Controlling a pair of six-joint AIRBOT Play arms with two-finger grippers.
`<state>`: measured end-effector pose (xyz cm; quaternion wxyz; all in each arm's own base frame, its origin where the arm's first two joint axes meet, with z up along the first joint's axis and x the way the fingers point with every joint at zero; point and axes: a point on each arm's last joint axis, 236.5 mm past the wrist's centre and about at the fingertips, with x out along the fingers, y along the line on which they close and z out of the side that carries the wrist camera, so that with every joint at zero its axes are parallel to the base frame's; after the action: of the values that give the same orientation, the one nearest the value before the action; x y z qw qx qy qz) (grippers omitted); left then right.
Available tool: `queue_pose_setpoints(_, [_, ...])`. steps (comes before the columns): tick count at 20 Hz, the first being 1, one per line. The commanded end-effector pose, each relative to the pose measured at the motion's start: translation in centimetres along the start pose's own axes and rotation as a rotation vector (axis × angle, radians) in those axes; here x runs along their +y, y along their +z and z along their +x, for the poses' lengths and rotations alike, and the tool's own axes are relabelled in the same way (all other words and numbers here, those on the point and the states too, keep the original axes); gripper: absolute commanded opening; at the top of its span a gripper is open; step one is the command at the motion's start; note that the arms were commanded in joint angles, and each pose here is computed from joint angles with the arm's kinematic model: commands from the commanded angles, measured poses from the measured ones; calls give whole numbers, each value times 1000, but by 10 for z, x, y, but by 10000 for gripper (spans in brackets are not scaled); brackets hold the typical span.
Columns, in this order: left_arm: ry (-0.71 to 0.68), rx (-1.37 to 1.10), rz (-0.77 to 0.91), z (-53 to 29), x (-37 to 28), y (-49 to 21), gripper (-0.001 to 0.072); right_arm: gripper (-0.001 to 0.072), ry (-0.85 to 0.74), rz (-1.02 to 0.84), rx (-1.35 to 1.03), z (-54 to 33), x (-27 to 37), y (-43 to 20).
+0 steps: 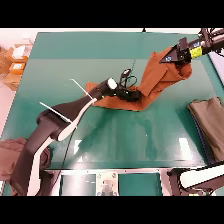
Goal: Fold the shirts.
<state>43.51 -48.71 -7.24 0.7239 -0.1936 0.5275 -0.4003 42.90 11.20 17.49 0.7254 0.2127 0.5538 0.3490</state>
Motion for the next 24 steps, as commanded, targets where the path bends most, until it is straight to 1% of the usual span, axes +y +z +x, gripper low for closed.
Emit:
queue_pose_setpoints(1, [-37, 71, -5, -50, -3, 9, 22, 14, 7, -2, 15, 13, 15, 0])
queue_pose_setpoints(2, [-9, 81, 16, -82, 6, 19, 21, 14, 10, -7, 15, 18, 19, 1])
queue_pose_setpoints(3, [48, 92, 48, -115, 21, 27, 21, 14, 14, 0, 15, 23, 24, 2])
queue_pose_setpoints(4, [140, 107, 71, -156, 43, 33, 21, 14, 19, 4, 20, 29, 30, 2])
queue_pose_setpoints(8, [696, 132, 136, -341, 140, 42, 21, 15, 24, -27, -2, 80, 67, 11])
queue_pose_setpoints(9, [818, 123, 139, -383, 155, 43, 21, 15, 4, -30, -14, 101, 72, 13])
queue_pose_setpoints(10, [897, 115, 138, -414, 164, 43, 21, 15, -12, -30, -30, 127, 76, 15])
queue_pose_setpoints(11, [941, 117, 139, -435, 170, 42, 21, 14, -12, -36, -48, 154, 81, 17])
queue_pose_setpoints(12, [958, 123, 139, -447, 174, 39, 21, 15, 0, -29, -67, 185, 88, 18])
queue_pose_setpoints(16, [963, 118, 141, -458, 183, 40, 22, 24, 13, -27, -204, 328, 101, 22])
queue_pose_setpoints(17, [963, 111, 146, -458, 183, 42, 22, 230, 11, -29, -257, 362, 101, 22])
queue_pose_setpoints(18, [961, 110, 146, -457, 183, 42, 22, 565, 16, -17, -287, 386, 101, 20])
queue_pose_setpoints(19, [958, 112, 150, -457, 183, 42, 21, 592, 17, -11, -270, 399, 99, 12])
queue_pose_setpoints(20, [957, 118, 161, -457, 183, 42, 22, 592, 6, -22, -223, 399, 96, 3])
queue_pose_setpoints(22, [955, 130, 173, -457, 182, 41, 22, 588, -64, -70, -124, 367, 73, 0])
queue_pose_setpoints(23, [951, 134, 171, -456, 182, 40, 22, 552, -112, -83, -77, 341, 56, 0])
queue_pose_setpoints(24, [950, 133, 170, -456, 182, 40, 22, 482, -166, -83, -39, 309, 36, 2])
